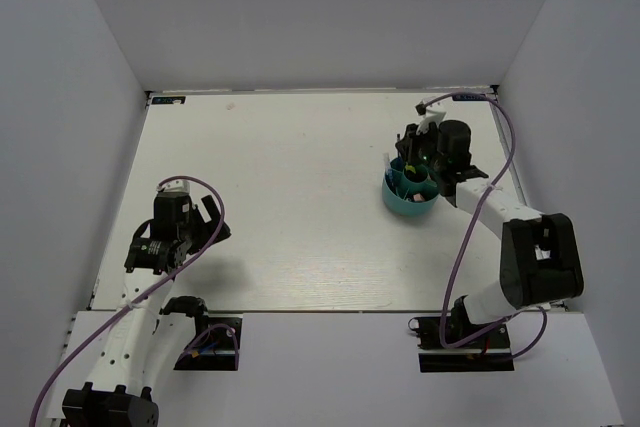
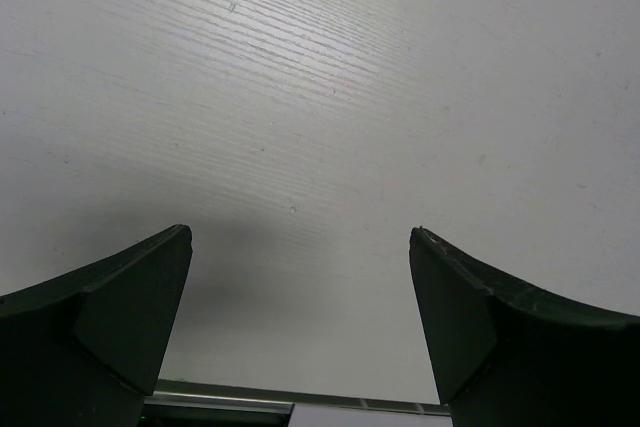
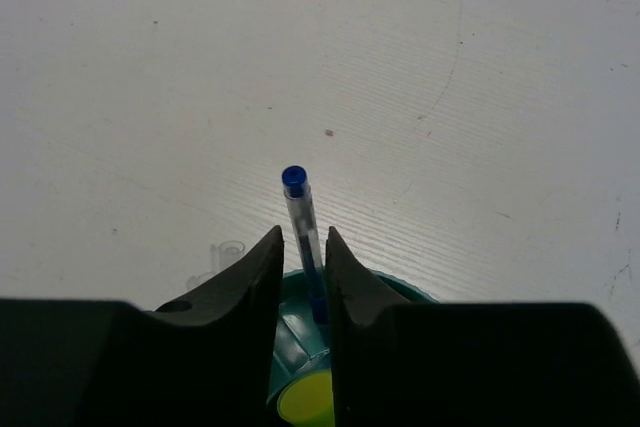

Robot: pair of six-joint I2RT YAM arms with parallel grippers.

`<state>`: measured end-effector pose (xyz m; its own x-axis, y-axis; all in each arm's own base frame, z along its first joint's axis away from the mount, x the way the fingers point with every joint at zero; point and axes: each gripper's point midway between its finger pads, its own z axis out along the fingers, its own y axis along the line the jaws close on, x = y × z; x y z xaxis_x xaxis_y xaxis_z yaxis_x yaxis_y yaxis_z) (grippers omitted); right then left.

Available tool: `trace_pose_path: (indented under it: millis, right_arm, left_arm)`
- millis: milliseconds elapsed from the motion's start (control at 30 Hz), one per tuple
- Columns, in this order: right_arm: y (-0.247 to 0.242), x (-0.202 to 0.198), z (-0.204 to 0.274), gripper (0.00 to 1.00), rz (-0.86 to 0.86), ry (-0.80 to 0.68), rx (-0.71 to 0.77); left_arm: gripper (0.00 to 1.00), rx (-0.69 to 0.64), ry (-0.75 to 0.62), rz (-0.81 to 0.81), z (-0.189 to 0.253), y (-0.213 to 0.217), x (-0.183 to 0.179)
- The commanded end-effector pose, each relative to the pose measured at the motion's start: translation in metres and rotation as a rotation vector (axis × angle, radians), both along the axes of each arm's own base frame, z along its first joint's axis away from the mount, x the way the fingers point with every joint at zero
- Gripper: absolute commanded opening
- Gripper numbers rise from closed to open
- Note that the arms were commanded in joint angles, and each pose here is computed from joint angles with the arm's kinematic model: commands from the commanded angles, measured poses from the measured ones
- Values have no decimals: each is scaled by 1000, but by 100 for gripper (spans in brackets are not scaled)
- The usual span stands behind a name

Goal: Sort the stationery into containers
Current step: Place the pen in the storage box, then reset both arms

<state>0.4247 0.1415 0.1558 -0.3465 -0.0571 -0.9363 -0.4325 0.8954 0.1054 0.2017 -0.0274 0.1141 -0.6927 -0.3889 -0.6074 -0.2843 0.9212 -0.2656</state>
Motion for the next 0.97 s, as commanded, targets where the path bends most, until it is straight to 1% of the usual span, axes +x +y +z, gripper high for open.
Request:
trace_pose_path:
  millis: [0,33,167,233,267,300,333,367,400,433,467,500,533,567,600,633,667,700,733,767,800,833,867,933]
  right_arm:
    - [0,-2,28,29,19,-82,25]
    - [-2,-3,28,32,18,-75,22]
    - [-5,-9,38,39,17,-85,16]
    - [-5,-14,41,39,26,-76,18]
    - [-6,-18,47,41,29,-77,18]
    - [-9,-22,41,41,39,-57,-17]
    - [-7,-24,66,42,61,-93,-11]
    - [-12,-47,38,50,88,60,-76]
    - [-2,-57,45,50,163,79,-64]
    - [-2,-61,76,52,188,29,-71]
    - [-5,-82,60,58,232,113,-122]
    - [-6,-90,63,66,248,115,-131]
    - [-5,-101,71,73,274,89,-135]
    - [-9,-113,62,75,270,148,-141]
    - [-12,-124,56,77,260,200,-141]
    - [-14,-131,51,90,244,242,-134]
    - [-16,-136,44,90,222,264,-132]
    - [-30,-136,33,90,94,304,-122]
    - [-35,-136,27,90,53,297,-110]
    - [-39,-141,19,90,20,299,-105]
    - [-51,-132,20,90,-68,261,-125]
    - [-55,-133,19,90,-88,248,-130]
    - [-61,-139,12,90,-112,239,-135]
    - [-69,-140,14,90,-152,216,-146]
  left_arm:
    - [100,9,-21,2,3,2,4]
    - [100,10,-26,-1,4,2,4]
    - [100,10,-23,1,3,2,4]
    - [100,8,-27,3,4,2,4]
    - [100,9,-29,0,5,2,4]
    - [100,9,-29,-2,5,2,4]
    - [100,8,-27,0,4,2,4]
    - [100,8,-26,-1,4,2,4]
    - [100,7,-25,-4,3,1,4]
    - [99,1,-27,-13,4,-1,4]
    - [96,-5,-38,-29,5,-3,6]
    - [92,-15,-47,-44,6,-6,7]
    - [84,-37,-49,-74,5,-12,6]
    - [47,-51,-68,-100,8,-17,10]
    - [24,-71,-86,-151,10,-24,11]
    - [8,-97,-83,-186,8,-32,10]
    - [0,-107,-88,-201,9,-34,10]
    - [0,-131,-84,-250,9,-42,9]
    - [0,-139,-93,-272,10,-46,10]
    - [29,-146,-95,-294,10,-48,10]
    - [61,-150,-97,-300,10,-50,11]
    - [90,-160,-96,-311,9,-52,11]
    - [100,-154,-93,-320,7,-52,10]
    - [100,-148,-79,-322,4,-51,10]
